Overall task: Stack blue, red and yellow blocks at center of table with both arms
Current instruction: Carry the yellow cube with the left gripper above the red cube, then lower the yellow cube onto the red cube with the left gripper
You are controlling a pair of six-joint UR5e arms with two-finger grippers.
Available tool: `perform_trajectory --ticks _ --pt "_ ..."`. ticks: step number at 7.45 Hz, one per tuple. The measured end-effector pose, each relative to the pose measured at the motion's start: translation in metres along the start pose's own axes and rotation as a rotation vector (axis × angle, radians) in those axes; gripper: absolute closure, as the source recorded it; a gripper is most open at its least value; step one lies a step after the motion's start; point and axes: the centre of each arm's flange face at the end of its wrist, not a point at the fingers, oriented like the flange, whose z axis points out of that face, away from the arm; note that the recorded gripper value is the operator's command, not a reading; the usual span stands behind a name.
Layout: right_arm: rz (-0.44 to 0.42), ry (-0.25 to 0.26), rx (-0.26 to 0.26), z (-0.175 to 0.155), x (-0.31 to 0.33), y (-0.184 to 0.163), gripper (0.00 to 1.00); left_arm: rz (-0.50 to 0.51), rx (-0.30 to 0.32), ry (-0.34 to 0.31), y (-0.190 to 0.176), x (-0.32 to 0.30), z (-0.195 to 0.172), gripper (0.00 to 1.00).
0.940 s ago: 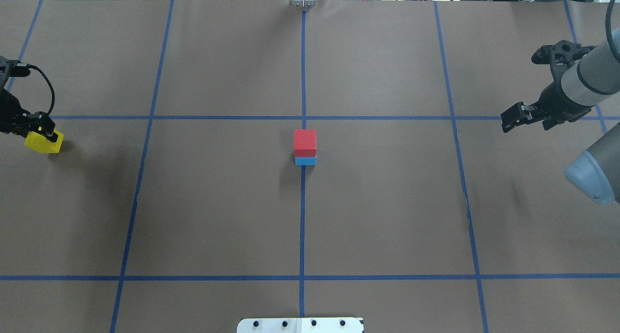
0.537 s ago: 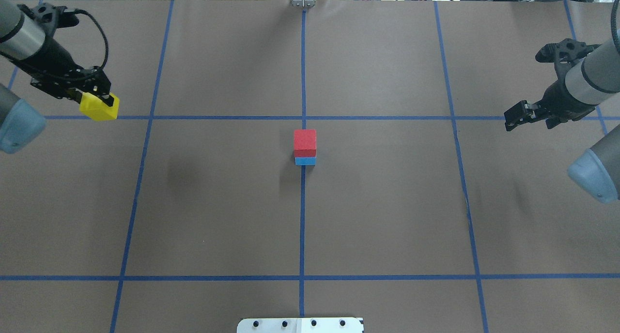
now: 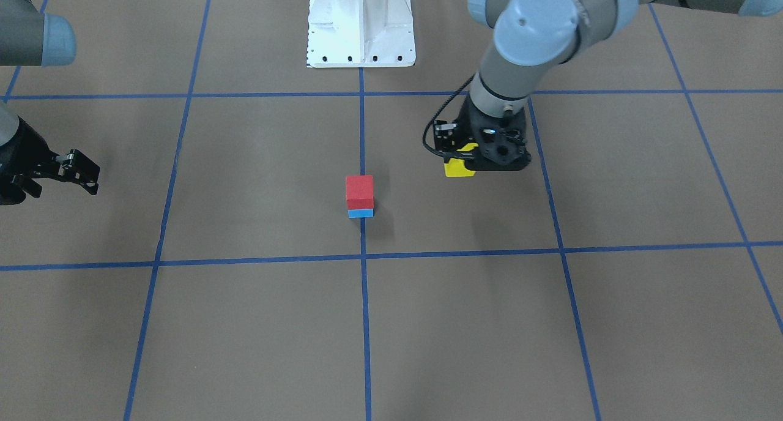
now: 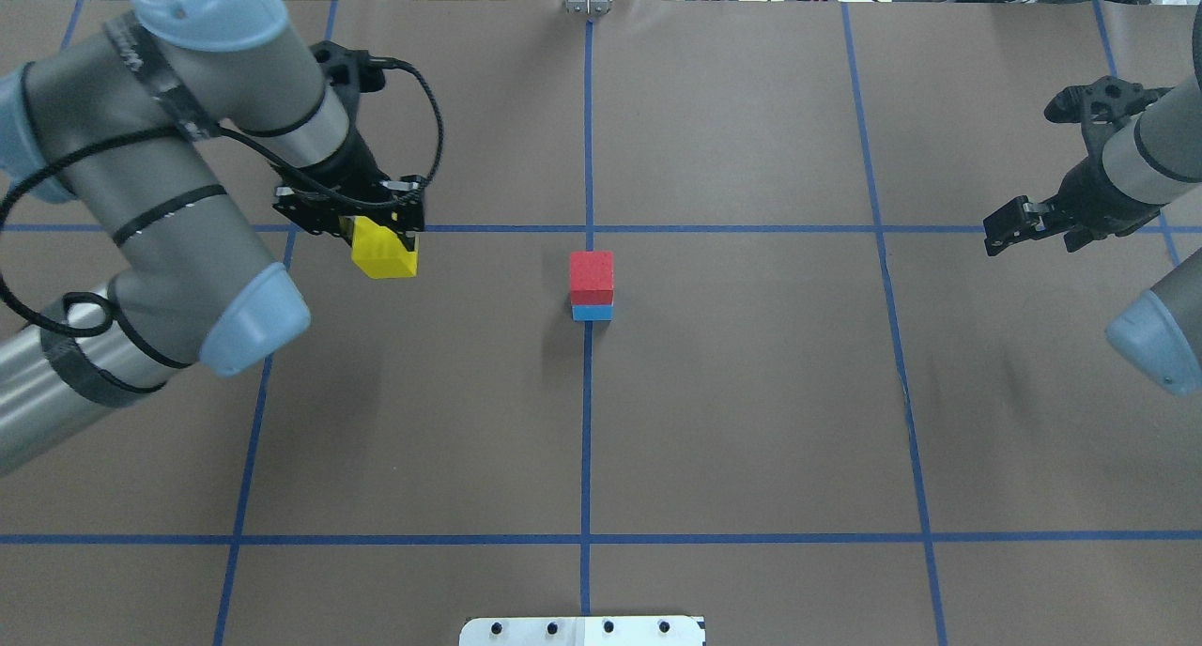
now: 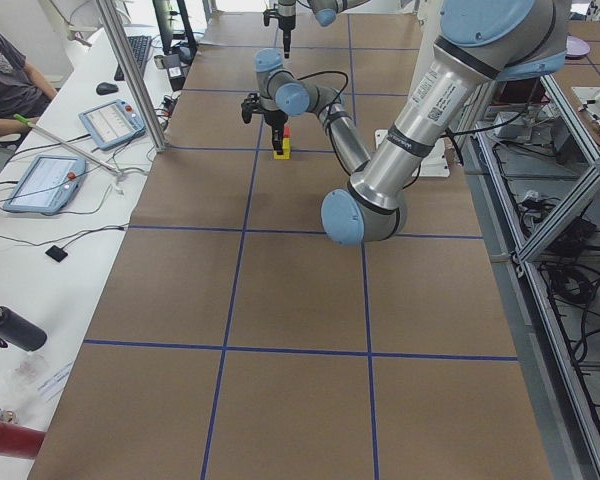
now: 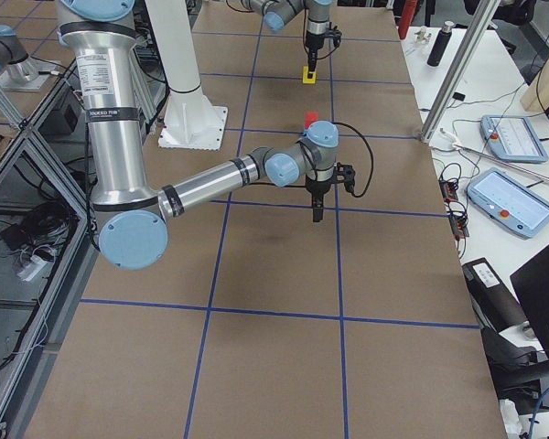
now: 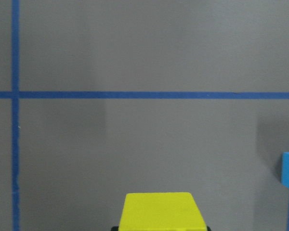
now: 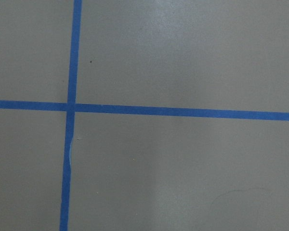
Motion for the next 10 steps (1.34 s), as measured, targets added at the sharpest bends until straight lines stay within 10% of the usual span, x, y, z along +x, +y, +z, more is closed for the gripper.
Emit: perform_trajectory --ticks 10 --pt "0.002 0.001 -0.003 0.002 0.002 0.002 0.0 -0.046 -0.013 -0.049 -0.024 0.15 0.033 1.0"
